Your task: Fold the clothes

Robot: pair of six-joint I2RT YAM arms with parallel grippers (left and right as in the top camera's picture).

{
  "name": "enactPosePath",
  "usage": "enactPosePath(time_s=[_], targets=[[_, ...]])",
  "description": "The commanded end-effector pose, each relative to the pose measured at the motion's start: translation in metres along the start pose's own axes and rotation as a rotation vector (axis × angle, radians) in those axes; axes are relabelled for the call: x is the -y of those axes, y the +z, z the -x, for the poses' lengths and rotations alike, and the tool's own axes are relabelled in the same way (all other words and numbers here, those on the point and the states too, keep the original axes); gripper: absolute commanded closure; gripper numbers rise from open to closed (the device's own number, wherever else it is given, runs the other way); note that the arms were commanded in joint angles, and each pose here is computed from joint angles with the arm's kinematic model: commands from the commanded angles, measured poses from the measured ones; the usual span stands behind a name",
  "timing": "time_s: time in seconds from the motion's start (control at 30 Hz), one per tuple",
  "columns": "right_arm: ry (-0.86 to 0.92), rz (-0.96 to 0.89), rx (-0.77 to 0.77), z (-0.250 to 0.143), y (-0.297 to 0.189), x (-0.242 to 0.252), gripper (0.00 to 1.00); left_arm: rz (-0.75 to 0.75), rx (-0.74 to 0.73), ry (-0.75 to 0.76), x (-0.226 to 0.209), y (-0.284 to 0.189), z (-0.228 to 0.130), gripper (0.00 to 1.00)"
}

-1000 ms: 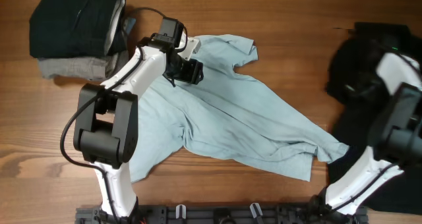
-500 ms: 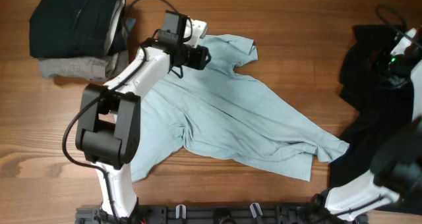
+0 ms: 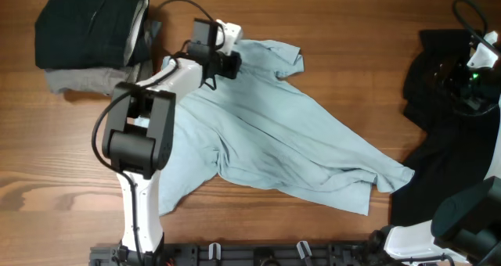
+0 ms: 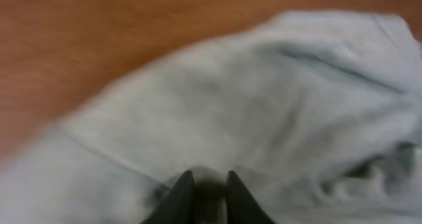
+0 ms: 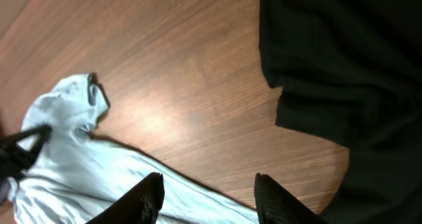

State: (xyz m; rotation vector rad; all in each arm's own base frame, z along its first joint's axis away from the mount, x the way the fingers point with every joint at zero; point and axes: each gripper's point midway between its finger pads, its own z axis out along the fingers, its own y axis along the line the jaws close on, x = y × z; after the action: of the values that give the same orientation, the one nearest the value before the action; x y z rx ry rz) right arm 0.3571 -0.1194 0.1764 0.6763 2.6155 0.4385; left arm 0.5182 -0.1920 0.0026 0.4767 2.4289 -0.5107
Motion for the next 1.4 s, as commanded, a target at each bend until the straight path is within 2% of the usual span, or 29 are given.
enactPosePath(time_s=[0.0,0.07,0.1,0.23,0.3,0.4,0.5,0.63,0.73,0.87,0.97,1.03,1.1,1.13,1.17,1.23,1.3,1.37], targets=[[-0.036,-0.066,-0.035,-0.012,0.006,0.005,0.51,0.197,-0.050,-0.246,-0.107,0.012,-0.054,0.74],[-0.065,-0.075,-0.073,-0.022,0.011,0.001,0.51,0.215,0.049,-0.382,-0.144,-0.003,-0.040,0.71],[-0.094,-0.073,-0.095,-0.029,0.017,-0.004,0.51,0.166,0.099,-0.420,-0.151,-0.011,-0.027,0.71],[-0.176,-0.050,-0.158,-0.054,0.045,-0.025,0.51,-0.069,0.192,-0.418,-0.137,-0.031,0.018,0.73],[-0.222,-0.036,-0.185,-0.069,0.063,-0.035,0.48,-0.089,0.208,-0.400,-0.131,-0.035,0.031,0.73],[-0.292,-0.019,-0.238,-0.098,0.091,-0.048,0.35,-0.100,0.232,-0.368,-0.118,-0.044,0.049,0.64],[-0.278,-0.074,-0.248,-0.113,0.114,-0.044,0.33,-0.109,0.253,-0.341,-0.103,-0.063,0.068,0.50],[-0.128,-0.291,-0.139,-0.093,0.129,-0.006,0.32,-0.117,0.252,-0.331,-0.079,-0.103,0.088,0.42],[-0.151,-0.280,-0.077,-0.075,0.136,-0.005,0.33,-0.121,0.220,-0.334,-0.059,-0.132,0.092,0.39],[-0.190,-0.255,-0.117,-0.080,0.159,-0.003,0.39,-0.124,0.183,-0.292,-0.035,-0.162,0.092,0.33],[-0.185,-0.237,-0.199,-0.097,0.180,0.004,0.48,-0.127,0.183,-0.240,-0.018,-0.184,0.096,0.32],[-0.174,-0.213,-0.245,-0.107,0.190,0.004,0.61,-0.124,0.186,-0.223,-0.007,-0.201,0.098,0.32],[-0.171,-0.214,-0.258,-0.111,0.193,0.006,0.87,-0.122,0.189,-0.219,0.000,-0.215,0.099,0.32],[-0.182,-0.212,-0.250,-0.108,0.194,0.006,0.92,-0.122,0.187,-0.221,0.002,-0.218,0.098,0.32],[-0.213,-0.203,-0.234,-0.103,0.194,0.004,0.96,-0.123,0.184,-0.223,0.004,-0.222,0.098,0.32],[-0.264,-0.180,-0.173,-0.080,0.189,-0.008,0.96,-0.115,0.165,-0.211,0.007,-0.229,0.092,0.32],[-0.284,-0.137,-0.080,-0.045,0.180,-0.029,0.96,-0.110,0.148,-0.204,0.009,-0.231,0.088,0.33],[-0.320,-0.098,0.070,0.006,0.159,-0.057,0.96,-0.095,0.129,-0.210,0.007,-0.232,0.083,0.34]])
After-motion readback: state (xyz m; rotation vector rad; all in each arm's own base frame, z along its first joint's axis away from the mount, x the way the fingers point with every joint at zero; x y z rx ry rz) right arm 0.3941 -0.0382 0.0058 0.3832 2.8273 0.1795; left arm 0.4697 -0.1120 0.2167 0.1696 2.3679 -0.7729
